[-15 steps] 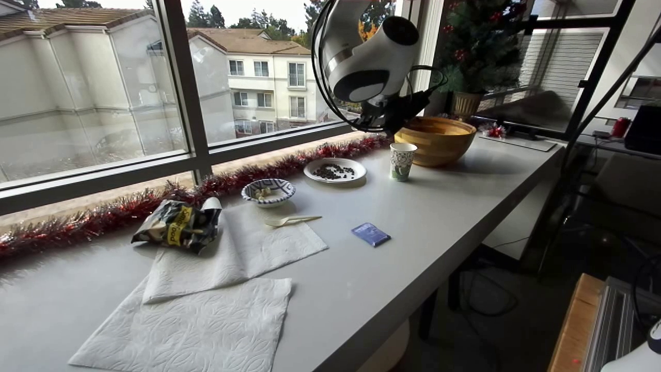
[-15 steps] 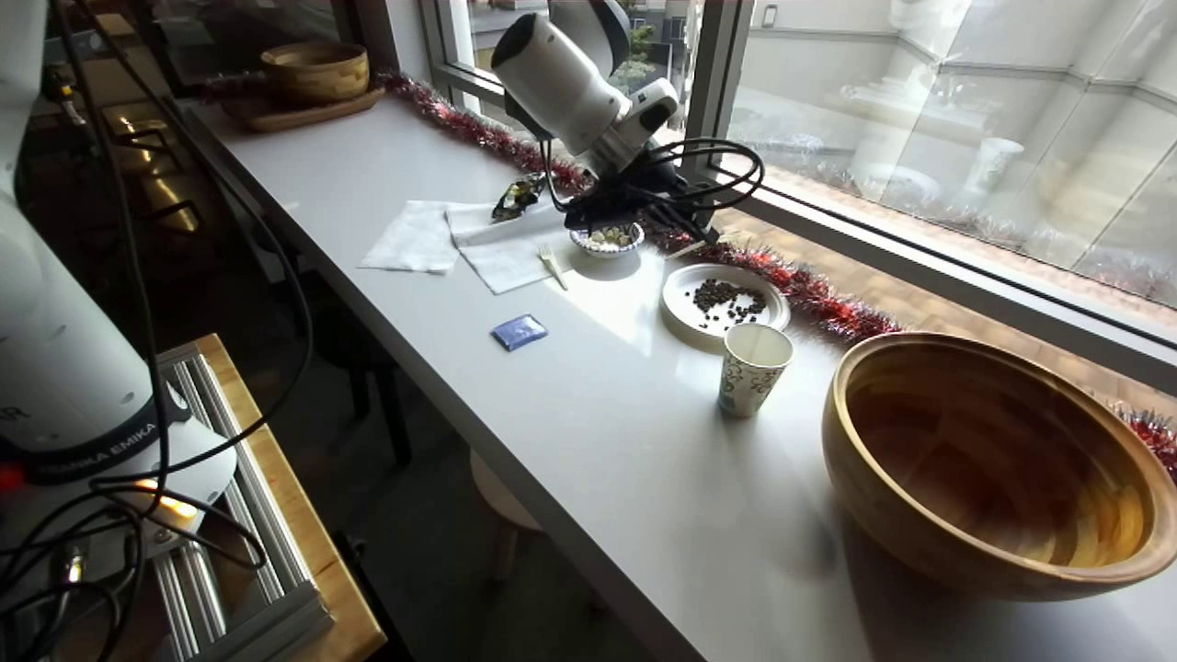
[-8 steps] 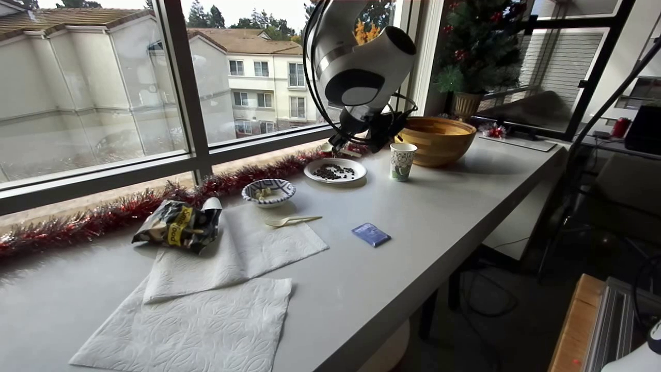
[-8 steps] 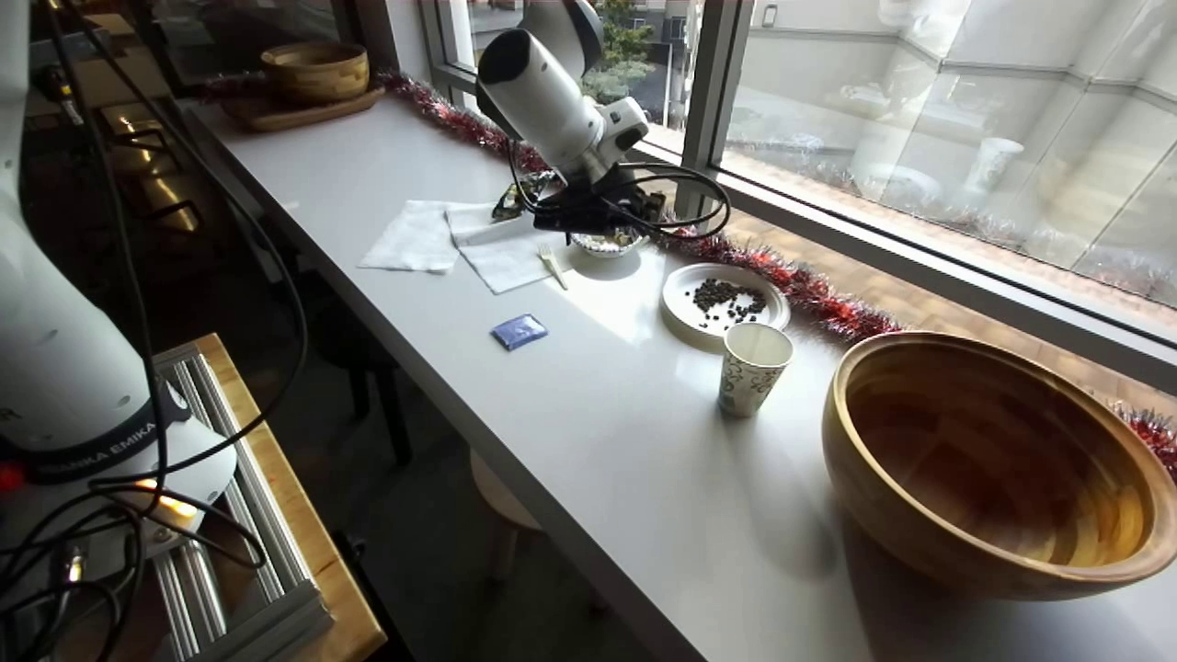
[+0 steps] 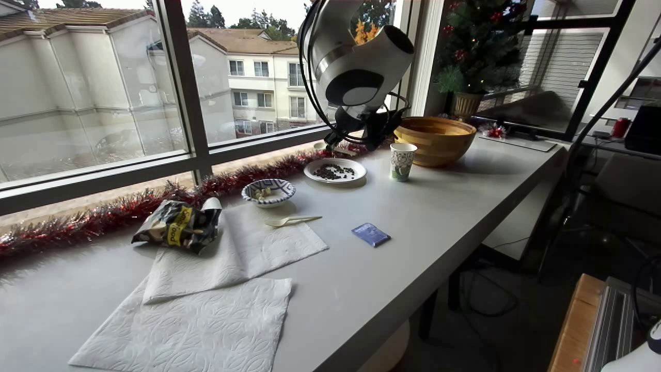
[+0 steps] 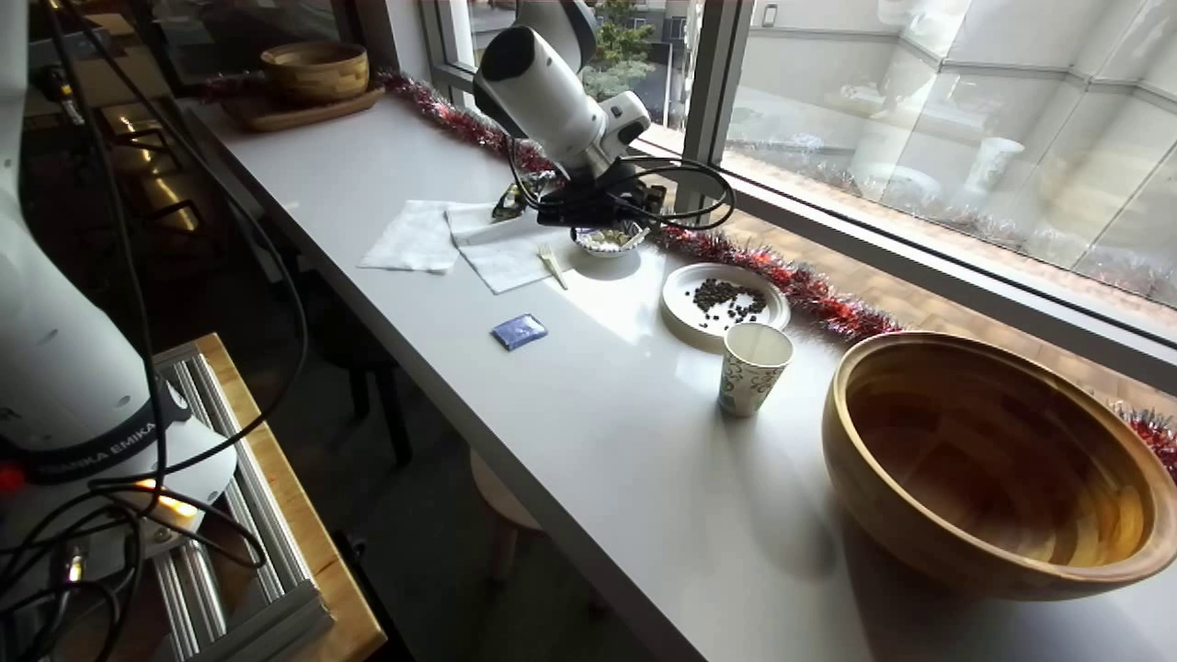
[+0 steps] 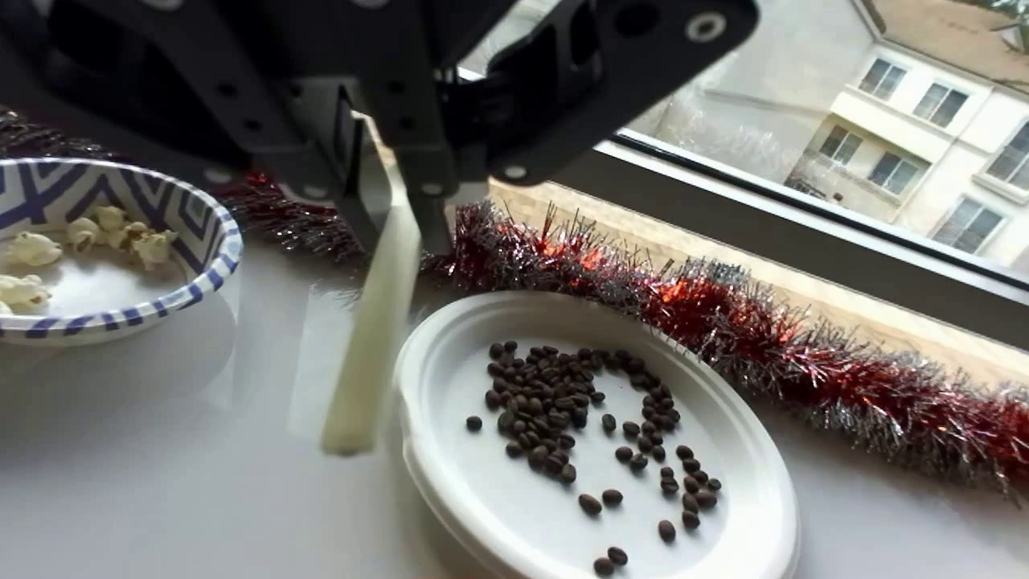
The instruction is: Use the spoon to shift some of the white objects to the cup
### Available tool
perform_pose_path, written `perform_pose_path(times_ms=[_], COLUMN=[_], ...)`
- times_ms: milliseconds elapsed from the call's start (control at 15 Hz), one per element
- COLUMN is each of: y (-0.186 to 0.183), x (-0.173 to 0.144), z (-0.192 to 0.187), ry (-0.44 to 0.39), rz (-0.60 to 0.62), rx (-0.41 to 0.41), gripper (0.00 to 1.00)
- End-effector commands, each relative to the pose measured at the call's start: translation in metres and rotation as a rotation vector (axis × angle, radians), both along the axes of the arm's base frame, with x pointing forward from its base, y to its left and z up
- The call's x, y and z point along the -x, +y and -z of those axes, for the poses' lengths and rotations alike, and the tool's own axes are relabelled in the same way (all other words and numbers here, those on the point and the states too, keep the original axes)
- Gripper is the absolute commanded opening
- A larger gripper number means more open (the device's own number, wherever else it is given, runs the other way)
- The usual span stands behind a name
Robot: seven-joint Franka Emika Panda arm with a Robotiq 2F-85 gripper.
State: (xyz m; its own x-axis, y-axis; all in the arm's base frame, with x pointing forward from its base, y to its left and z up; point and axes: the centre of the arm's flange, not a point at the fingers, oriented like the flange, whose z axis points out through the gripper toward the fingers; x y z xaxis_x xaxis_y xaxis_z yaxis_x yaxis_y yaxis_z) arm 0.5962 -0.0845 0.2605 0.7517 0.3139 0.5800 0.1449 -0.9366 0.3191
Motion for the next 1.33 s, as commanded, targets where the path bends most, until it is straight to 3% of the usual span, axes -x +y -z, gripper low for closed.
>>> perform_pose_path(times_ms=[0, 200, 667, 1267], y=[0.025, 0.046, 0.061, 0.068], x=[-0.022, -0.035, -0.059, -0.090], z=[-0.007, 0.001, 0.023, 0.027], ry=[-0.008, 0.026, 0.124, 0.247], rz=[-0.154, -0.276, -0.515, -0.694], rx=[-0.016, -0.047, 0.010, 0.061], gripper=[0.03, 0.03, 0.03, 0.03])
